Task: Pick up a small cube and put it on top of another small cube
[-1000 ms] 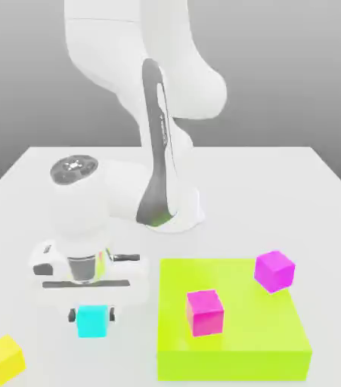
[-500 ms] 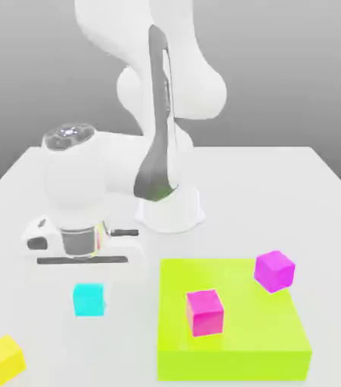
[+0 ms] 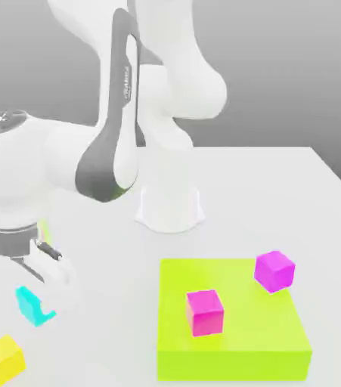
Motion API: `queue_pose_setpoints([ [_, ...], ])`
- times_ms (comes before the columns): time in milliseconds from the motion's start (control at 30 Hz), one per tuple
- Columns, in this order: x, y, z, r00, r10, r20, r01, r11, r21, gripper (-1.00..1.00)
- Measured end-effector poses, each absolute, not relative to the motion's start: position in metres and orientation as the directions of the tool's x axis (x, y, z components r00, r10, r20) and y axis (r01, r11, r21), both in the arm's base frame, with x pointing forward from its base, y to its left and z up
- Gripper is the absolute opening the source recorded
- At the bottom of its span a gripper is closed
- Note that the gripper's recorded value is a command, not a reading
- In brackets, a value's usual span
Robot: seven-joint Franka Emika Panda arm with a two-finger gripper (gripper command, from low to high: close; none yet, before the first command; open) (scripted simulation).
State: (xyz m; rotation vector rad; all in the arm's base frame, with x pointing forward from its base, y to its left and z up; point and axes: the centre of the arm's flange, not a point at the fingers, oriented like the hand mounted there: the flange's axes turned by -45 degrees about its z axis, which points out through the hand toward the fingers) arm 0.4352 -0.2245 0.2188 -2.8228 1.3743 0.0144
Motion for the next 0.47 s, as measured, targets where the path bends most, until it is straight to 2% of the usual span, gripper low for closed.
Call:
queue_pose_setpoints([
  [200,0.457,-0.257,0.236,0.298,-0.955,-0.002,-0.955,-0.298,-0.001,-1.00],
  [333,0.461,-0.262,0.191,0.246,-0.969,0.000,-0.969,-0.246,-0.002,-1.00],
  [367,0.461,-0.262,0.180,0.244,-0.970,0.001,-0.970,-0.244,-0.001,1.00],
  [467,0.461,-0.262,0.180,0.244,-0.970,0.001,-0.970,-0.244,-0.001,1.00],
])
